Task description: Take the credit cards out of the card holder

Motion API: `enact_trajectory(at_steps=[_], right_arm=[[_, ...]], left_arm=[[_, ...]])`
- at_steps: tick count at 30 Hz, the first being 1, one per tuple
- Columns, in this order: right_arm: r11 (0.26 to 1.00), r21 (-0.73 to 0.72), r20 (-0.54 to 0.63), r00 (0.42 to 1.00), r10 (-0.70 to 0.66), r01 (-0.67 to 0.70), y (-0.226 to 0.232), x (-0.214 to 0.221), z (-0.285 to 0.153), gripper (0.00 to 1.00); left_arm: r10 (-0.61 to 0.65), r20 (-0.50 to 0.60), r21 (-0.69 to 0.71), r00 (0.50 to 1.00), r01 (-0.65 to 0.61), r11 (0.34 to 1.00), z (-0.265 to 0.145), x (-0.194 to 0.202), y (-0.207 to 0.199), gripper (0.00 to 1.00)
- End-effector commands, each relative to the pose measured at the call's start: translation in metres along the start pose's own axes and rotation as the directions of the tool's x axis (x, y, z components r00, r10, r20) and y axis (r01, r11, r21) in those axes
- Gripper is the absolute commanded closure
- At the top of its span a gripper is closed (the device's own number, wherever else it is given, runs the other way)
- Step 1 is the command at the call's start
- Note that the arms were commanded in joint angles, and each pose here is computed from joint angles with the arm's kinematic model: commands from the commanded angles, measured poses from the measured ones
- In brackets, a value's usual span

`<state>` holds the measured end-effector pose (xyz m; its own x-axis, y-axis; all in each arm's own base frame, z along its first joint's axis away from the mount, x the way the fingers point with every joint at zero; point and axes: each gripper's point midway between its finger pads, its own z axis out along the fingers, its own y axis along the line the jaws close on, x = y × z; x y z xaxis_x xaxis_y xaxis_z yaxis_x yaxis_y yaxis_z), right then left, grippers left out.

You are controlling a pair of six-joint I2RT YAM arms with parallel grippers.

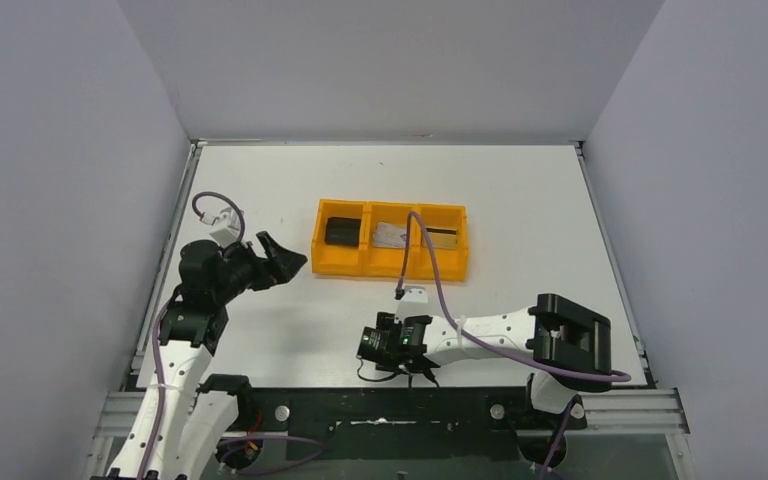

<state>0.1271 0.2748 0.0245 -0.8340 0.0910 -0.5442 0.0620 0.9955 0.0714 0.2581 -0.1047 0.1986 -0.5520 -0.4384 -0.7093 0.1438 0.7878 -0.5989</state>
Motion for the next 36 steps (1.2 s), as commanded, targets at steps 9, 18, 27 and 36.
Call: enact_trajectory(at_steps=[9,18,27,36], right_arm=[[0.993,-0.084,0.125,0.987,0.097,-0.087,0.008,-0.026,-0.007,0.43],[0.982,-0.134,0.125,0.980,0.154,-0.137,-0.001,-0.034,-0.007,0.40],[0.980,-0.147,0.086,0.985,0.146,-0.133,-0.002,-0.023,0.002,0.51],[0.978,-0.142,0.083,0.983,0.164,-0.152,-0.005,-0.022,0.004,0.71]], left_arm=[[-0.039,-0.203,0.139,0.978,0.068,0.988,0.021,0.083,-0.043,0.24],[0.008,-0.328,0.093,0.945,0.024,0.995,0.039,0.145,-0.049,0.26],[0.028,-0.388,0.119,0.921,0.020,0.993,0.044,0.180,-0.063,0.33],[0.058,-0.443,0.099,0.894,-0.016,0.995,0.046,0.211,-0.062,0.36]])
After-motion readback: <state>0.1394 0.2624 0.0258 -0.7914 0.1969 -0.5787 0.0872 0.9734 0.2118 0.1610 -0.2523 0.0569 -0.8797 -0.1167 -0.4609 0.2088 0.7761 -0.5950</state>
